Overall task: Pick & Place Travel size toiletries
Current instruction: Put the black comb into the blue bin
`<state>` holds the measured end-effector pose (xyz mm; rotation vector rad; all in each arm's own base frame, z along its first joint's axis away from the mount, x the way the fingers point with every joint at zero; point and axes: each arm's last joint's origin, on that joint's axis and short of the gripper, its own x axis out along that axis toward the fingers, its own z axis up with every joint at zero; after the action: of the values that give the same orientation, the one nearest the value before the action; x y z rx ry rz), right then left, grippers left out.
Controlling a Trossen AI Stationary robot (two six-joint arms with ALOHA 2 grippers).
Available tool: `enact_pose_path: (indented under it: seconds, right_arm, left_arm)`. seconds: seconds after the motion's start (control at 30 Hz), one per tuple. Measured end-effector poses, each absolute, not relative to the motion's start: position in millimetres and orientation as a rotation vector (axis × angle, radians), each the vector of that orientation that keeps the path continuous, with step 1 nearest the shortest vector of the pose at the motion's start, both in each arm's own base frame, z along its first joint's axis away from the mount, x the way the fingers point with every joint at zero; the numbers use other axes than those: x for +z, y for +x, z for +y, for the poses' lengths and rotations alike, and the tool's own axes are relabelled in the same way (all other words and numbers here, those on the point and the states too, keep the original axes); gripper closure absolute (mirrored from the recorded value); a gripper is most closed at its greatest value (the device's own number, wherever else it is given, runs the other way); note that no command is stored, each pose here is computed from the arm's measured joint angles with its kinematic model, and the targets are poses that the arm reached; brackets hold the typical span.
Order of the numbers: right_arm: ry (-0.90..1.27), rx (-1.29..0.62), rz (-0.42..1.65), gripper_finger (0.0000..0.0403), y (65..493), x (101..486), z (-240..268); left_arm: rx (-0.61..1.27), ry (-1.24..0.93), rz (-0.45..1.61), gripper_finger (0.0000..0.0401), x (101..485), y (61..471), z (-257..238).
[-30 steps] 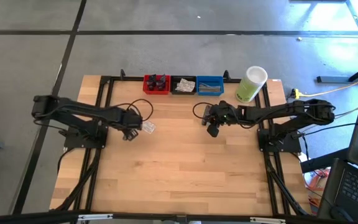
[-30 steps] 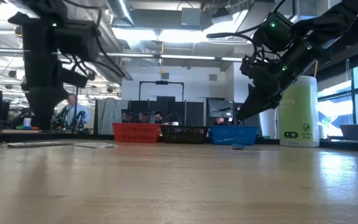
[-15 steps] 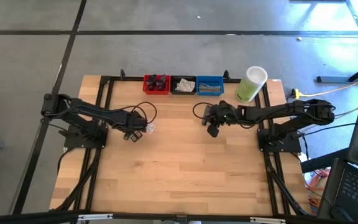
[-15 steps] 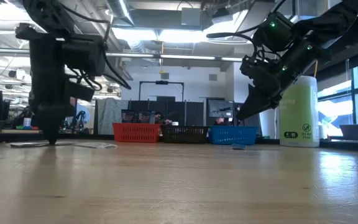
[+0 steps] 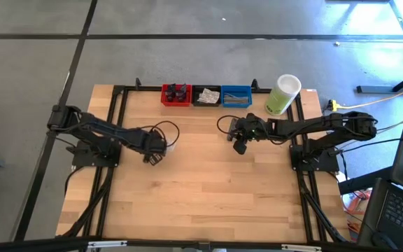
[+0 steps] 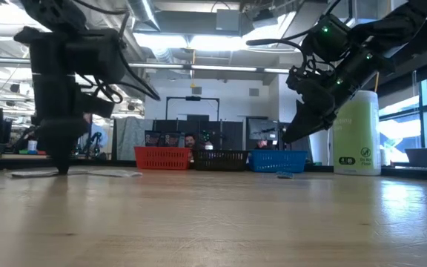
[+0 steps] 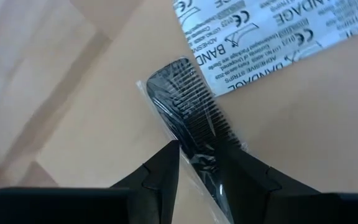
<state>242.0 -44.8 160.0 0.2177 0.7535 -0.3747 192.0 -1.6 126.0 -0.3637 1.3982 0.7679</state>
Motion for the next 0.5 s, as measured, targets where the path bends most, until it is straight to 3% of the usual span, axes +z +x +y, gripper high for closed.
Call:
enact_pose_path:
  seconds: [0.37, 0.5]
  right_arm:
    - [0.214, -0.373, 0.754, 0.0293, 242, 160, -45]
    - [0.214, -0.374, 0.754, 0.0299, 242, 160, -45]
  left_arm:
    - [0.508, -0.562, 1.442, 0.0288, 137, 206, -49]
    - [0.362, -0.592, 1.348, 0.0288, 139, 216, -67]
